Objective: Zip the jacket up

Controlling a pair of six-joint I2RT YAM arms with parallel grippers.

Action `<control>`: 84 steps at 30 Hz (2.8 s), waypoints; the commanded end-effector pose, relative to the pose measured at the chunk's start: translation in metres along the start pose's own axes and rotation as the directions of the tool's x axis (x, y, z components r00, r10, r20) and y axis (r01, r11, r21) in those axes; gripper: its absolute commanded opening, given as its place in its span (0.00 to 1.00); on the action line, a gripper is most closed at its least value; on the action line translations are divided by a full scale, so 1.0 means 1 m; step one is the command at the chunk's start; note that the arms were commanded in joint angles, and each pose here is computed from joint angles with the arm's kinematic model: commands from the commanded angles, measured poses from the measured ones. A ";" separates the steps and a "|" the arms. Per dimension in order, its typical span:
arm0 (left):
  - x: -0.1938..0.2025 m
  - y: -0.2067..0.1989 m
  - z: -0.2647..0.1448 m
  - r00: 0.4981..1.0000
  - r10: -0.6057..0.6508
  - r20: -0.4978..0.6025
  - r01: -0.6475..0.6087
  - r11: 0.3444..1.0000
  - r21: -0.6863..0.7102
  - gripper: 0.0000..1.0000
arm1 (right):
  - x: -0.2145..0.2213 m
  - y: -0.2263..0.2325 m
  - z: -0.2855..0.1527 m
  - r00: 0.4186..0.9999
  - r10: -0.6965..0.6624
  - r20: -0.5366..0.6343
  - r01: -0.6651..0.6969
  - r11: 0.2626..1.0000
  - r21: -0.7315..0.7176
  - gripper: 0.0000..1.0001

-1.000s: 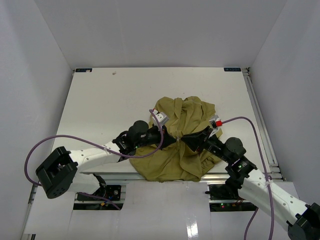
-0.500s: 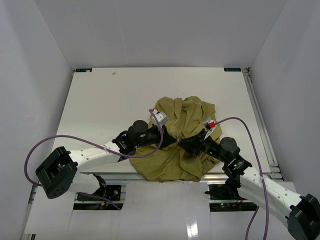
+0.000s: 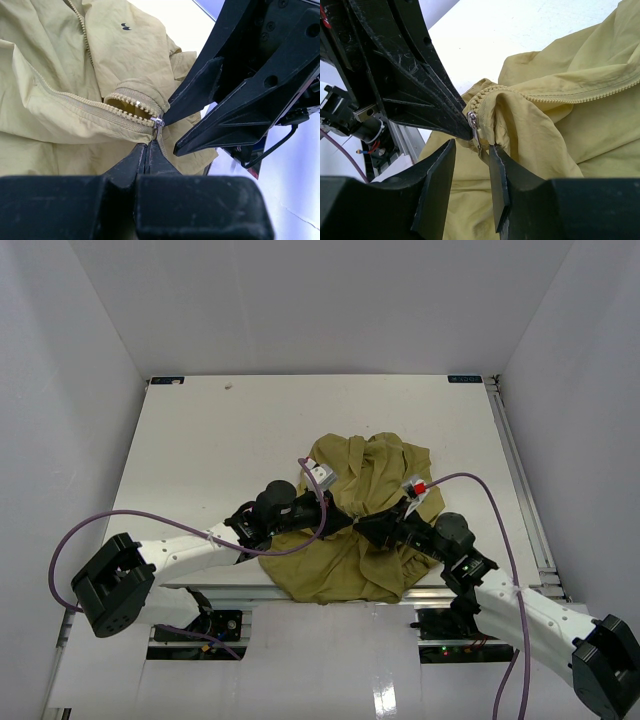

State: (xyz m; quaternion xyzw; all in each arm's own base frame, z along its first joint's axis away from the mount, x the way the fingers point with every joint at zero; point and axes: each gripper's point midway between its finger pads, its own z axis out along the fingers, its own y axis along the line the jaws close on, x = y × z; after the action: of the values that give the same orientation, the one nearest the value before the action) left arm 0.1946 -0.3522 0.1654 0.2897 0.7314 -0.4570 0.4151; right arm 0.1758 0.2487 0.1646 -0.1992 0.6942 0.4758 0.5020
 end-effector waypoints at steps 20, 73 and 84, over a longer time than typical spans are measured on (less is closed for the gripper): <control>-0.020 -0.013 -0.004 0.998 0.015 0.062 -0.018 0.999 0.047 0.00 | -0.017 0.011 0.012 0.997 -0.014 0.081 0.018 0.999 -0.048 0.10; -0.017 0.003 -0.003 0.992 0.112 0.063 -0.111 0.994 -0.017 0.00 | -0.070 0.020 0.026 0.984 -0.041 0.176 0.045 0.999 -0.022 0.08; -0.015 0.002 -0.002 0.989 0.128 0.069 -0.127 0.992 -0.016 0.00 | -0.073 0.011 0.032 0.980 -0.003 0.198 -0.001 1.000 0.018 0.08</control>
State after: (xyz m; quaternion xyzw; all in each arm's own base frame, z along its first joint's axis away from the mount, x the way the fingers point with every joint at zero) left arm 0.2137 -0.3488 0.1742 0.3005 0.7118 -0.4254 0.4713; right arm 0.2008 0.2623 0.1826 -0.1674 0.6959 0.4674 0.5189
